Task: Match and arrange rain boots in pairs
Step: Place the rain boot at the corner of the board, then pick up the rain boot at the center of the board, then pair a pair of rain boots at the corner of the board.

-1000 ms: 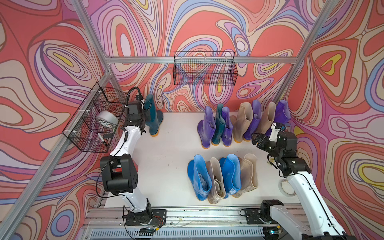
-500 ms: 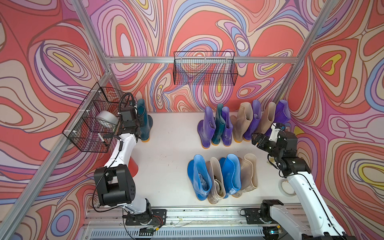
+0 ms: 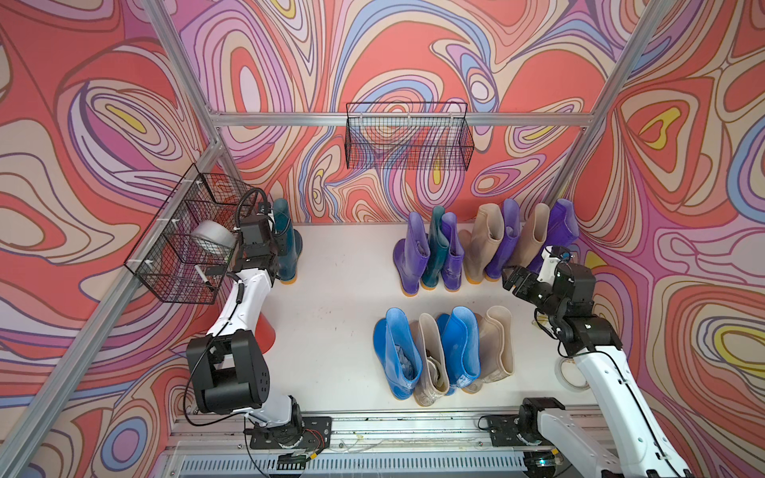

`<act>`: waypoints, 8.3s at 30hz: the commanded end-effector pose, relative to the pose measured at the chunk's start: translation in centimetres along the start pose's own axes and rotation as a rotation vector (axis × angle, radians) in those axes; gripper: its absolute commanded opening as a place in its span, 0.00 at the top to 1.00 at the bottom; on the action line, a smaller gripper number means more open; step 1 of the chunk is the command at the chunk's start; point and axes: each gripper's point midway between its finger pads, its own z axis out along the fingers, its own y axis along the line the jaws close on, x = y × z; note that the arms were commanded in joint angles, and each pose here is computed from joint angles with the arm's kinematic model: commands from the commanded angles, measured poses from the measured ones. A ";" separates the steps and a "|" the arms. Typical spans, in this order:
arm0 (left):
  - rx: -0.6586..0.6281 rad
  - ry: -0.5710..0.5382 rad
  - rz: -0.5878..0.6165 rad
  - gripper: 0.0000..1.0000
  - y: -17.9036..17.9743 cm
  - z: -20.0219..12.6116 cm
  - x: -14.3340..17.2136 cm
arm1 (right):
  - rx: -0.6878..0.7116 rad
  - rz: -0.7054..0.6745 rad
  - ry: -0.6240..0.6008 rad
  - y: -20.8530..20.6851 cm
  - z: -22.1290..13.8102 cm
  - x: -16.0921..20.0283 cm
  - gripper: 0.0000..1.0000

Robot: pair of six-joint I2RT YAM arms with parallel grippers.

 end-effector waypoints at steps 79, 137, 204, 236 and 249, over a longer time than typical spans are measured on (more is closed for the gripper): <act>0.690 0.106 -0.250 0.27 -16.6 -22.4 -1.0 | -0.101 -0.374 0.285 19.9 12.2 -1.1 0.47; 0.718 0.129 -0.251 0.26 -17.0 -22.5 0.2 | -0.013 -0.448 0.207 21.4 13.3 -4.3 1.00; 0.736 0.075 -0.251 0.25 -15.5 -25.5 -1.6 | -0.907 -0.433 -0.250 36.8 -11.0 -18.4 1.00; 0.958 -0.299 0.050 0.14 -23.0 -27.8 -11.2 | -1.102 -0.310 -0.030 43.3 -4.1 -12.4 1.00; 0.770 -0.459 0.170 0.19 -23.6 -25.3 -12.7 | -1.066 -0.252 0.086 44.1 -0.9 -8.9 1.00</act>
